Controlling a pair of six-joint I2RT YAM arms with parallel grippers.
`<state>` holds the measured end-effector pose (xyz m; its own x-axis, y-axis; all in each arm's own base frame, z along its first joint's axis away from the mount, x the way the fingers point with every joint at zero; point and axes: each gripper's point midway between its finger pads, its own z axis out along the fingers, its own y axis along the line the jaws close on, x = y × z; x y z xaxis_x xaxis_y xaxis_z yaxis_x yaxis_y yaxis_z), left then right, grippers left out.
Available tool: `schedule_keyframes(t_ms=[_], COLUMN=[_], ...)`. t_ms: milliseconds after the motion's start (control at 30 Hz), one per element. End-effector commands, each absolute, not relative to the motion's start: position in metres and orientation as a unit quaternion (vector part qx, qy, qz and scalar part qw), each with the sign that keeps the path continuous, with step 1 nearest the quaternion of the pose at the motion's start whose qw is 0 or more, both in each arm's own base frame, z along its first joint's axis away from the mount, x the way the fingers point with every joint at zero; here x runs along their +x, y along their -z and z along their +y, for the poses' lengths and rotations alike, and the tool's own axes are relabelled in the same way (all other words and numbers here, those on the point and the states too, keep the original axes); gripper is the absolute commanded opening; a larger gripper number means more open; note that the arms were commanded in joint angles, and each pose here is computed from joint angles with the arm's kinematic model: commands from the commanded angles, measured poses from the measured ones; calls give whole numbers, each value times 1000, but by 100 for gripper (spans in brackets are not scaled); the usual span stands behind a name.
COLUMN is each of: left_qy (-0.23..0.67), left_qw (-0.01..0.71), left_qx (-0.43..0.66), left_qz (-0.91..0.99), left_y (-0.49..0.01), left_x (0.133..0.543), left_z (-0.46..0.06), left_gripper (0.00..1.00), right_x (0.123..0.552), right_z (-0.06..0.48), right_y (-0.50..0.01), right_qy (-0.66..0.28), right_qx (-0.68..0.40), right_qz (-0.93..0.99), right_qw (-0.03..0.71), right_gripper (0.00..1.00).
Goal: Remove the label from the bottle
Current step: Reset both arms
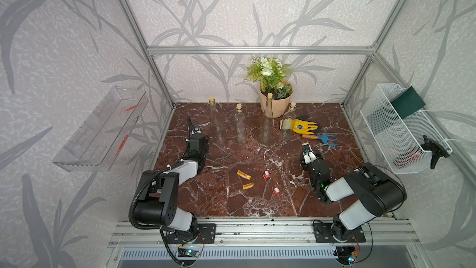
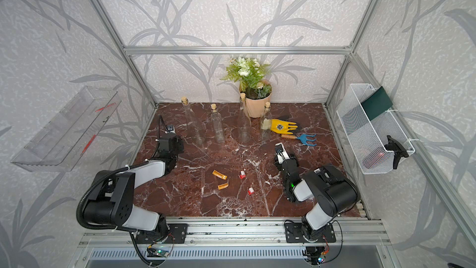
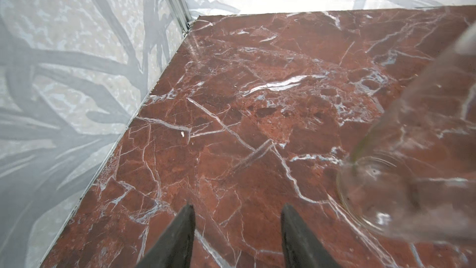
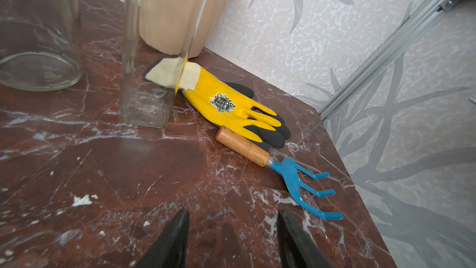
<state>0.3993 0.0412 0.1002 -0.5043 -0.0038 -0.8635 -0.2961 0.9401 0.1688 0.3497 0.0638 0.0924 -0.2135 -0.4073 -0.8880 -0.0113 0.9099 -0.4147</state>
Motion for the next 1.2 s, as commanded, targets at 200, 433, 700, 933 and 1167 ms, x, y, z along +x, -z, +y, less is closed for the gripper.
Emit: schedule_keyframes(t_ms=[200,433,700,933,1167], left_qy=[-125,-109,-92,-91,-90], left_qw=[515,521,551,554,553], left_qx=[-101,-102,-96,-96,-97], left_qz=[842,841,824,822,822], left_y=[-98,-98,-92,-92,-92], left_x=[403,402,392,392,392], left_z=[48,49,45,45,45], left_gripper=[59,66,70,83,92], right_x=[372,387,398,397,396], right_z=[29,30,23,22,29], right_y=[-108,-101,-94,-94,-95], right_qy=[99,85,42,38,46], right_qx=[-33,-38,-26,-25,-44], right_qz=[750,780,806,806,802], right_qw=[653,619,590,590,594], right_gripper=[58,65,72,88,99])
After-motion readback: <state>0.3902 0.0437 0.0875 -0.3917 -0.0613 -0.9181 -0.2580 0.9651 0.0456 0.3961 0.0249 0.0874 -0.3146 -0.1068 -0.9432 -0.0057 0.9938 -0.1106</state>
